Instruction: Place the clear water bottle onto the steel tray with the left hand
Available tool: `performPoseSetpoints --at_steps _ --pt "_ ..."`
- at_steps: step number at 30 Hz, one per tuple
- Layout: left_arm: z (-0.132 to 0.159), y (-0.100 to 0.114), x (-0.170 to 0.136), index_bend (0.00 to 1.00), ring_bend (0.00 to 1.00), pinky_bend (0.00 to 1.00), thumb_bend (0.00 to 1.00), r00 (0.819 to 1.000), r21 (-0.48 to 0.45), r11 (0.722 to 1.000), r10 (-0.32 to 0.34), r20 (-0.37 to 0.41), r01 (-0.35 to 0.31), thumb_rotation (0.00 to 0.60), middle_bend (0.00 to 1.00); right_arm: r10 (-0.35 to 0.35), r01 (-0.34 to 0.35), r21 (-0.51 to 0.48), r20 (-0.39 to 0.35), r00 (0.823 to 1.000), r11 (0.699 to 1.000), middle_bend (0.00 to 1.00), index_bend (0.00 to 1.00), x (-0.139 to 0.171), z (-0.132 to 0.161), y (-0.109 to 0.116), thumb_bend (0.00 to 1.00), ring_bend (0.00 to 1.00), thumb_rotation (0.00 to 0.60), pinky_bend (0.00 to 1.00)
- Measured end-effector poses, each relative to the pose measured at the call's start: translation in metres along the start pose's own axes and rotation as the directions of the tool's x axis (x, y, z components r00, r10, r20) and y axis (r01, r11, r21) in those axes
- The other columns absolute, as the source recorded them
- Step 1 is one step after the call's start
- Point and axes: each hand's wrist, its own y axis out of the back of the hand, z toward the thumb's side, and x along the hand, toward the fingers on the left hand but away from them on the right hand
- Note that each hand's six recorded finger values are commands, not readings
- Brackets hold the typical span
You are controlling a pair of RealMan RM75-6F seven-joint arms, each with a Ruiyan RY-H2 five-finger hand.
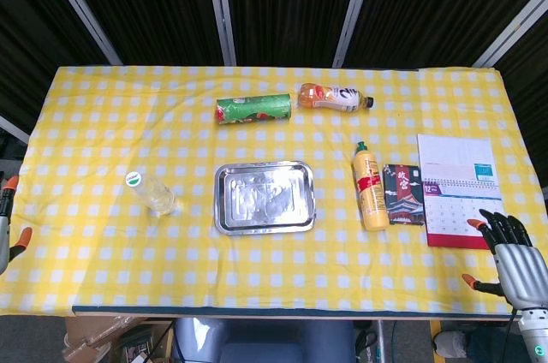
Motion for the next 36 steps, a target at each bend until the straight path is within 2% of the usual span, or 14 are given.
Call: performPoseSetpoints --at_steps 4,13,21,25,26,28,31,32,34,35,36 --pt "0.001 0.009 -0.006 0.04 0.00 0.00 0.31 1.000 0.022 1.000 0.016 -0.005 -0.016 0.600 0.00 -0.007 0.007 0.013 0.003 1.000 1.000 0.10 0.20 0.000 -0.001 0.000 0.16 0.06 0.600 0.05" --pt "0.004 0.010 -0.009 0.04 0.00 0.00 0.31 1.000 -0.031 1.000 0.005 0.007 -0.005 0.600 0.00 -0.008 0.008 0.006 0.005 1.000 1.000 0.10 0.20 0.003 -0.003 0.001 0.16 0.06 0.600 0.05" --pt "0.005 0.006 -0.006 0.03 0.00 0.00 0.22 0.999 -0.165 0.985 -0.041 0.036 0.046 0.600 0.00 0.012 -0.013 -0.031 -0.004 1.000 0.999 0.10 0.20 0.004 -0.002 0.000 0.16 0.06 0.600 0.05" --pt "0.012 0.001 -0.004 0.03 0.00 0.00 0.21 0.995 -0.287 0.953 -0.076 0.070 0.093 0.600 0.00 0.023 -0.024 -0.041 -0.017 1.000 0.999 0.10 0.20 0.004 0.000 -0.001 0.16 0.06 0.600 0.05" --pt "0.016 -0.002 -0.002 0.03 0.00 0.00 0.20 0.992 -0.354 0.928 -0.092 0.089 0.118 0.600 0.00 0.028 -0.029 -0.047 -0.018 0.999 0.998 0.10 0.20 0.004 0.000 -0.002 0.16 0.06 0.600 0.05" --pt "0.022 -0.005 -0.001 0.03 0.00 0.00 0.20 0.987 -0.429 0.891 -0.111 0.112 0.149 0.600 0.00 0.036 -0.037 -0.051 -0.017 0.999 0.998 0.10 0.20 0.004 -0.001 -0.003 0.16 0.06 0.600 0.05" --pt "0.037 -0.013 0.005 0.02 0.00 0.00 0.20 0.974 -0.579 0.784 -0.150 0.171 0.223 0.600 0.00 0.037 -0.037 -0.060 -0.016 0.999 0.998 0.10 0.20 0.004 -0.002 -0.002 0.16 0.06 0.600 0.05" --pt "0.045 -0.017 0.009 0.02 0.00 0.00 0.20 0.965 -0.628 0.734 -0.168 0.200 0.258 0.600 0.00 0.036 -0.037 -0.063 -0.017 0.999 0.997 0.10 0.20 0.004 -0.002 -0.001 0.16 0.06 0.600 0.05" --pt "0.060 -0.024 0.016 0.01 0.00 0.00 0.20 0.949 -0.679 0.664 -0.197 0.246 0.313 0.600 0.00 0.038 -0.039 -0.068 -0.021 0.999 0.997 0.10 0.20 0.004 -0.002 -0.001 0.16 0.06 0.600 0.05" --pt "0.071 -0.030 0.021 0.01 0.00 0.00 0.20 0.936 -0.698 0.624 -0.217 0.277 0.352 0.600 0.00 0.042 -0.044 -0.069 -0.022 0.999 0.997 0.10 0.20 0.004 -0.001 -0.001 0.16 0.06 0.600 0.05" --pt "0.081 -0.035 0.023 0.01 0.00 0.00 0.19 0.924 -0.707 0.596 -0.233 0.302 0.381 0.600 0.00 0.046 -0.048 -0.070 -0.021 0.999 0.996 0.10 0.20 0.004 -0.002 -0.002 0.16 0.06 0.600 0.05"
